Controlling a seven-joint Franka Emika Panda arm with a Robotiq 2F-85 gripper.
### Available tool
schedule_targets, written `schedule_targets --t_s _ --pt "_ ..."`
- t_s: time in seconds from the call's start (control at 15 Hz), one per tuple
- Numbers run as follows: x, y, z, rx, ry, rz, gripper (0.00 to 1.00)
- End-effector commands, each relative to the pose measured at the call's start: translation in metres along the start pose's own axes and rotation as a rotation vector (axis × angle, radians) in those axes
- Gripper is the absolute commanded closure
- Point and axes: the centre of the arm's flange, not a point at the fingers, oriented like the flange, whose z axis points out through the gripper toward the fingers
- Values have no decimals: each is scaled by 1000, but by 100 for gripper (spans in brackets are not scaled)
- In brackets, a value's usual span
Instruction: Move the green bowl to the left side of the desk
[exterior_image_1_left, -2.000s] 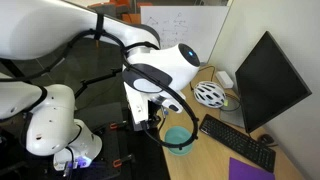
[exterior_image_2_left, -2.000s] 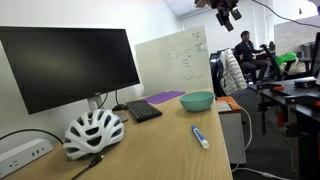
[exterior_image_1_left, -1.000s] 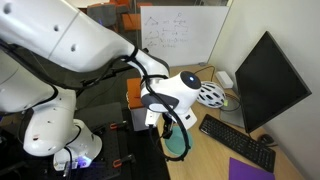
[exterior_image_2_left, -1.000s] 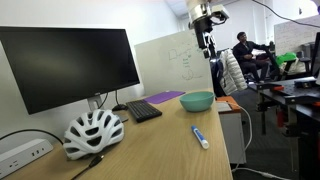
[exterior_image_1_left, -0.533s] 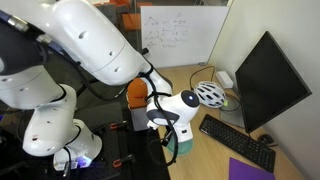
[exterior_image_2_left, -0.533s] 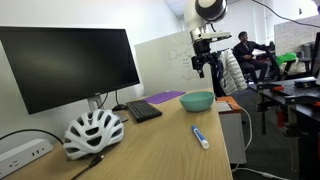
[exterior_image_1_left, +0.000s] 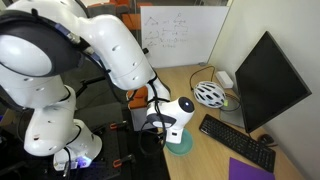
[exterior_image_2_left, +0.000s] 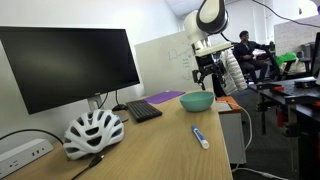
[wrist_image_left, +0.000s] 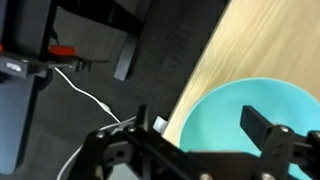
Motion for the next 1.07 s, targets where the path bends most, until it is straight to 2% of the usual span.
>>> schedule_targets --t_s 0.0,0.27,0.4,0.53,0.87,1.0 --pt "1 -11 21 19 5 199 0" --pt "8 -20 43 37 29 412 9" --pt "13 -24 53 36 63 514 33" --pt "15 -26 57 31 82 552 41" --pt "1 -32 46 67 116 545 82" --pt "-2 -34 37 82 132 534 95"
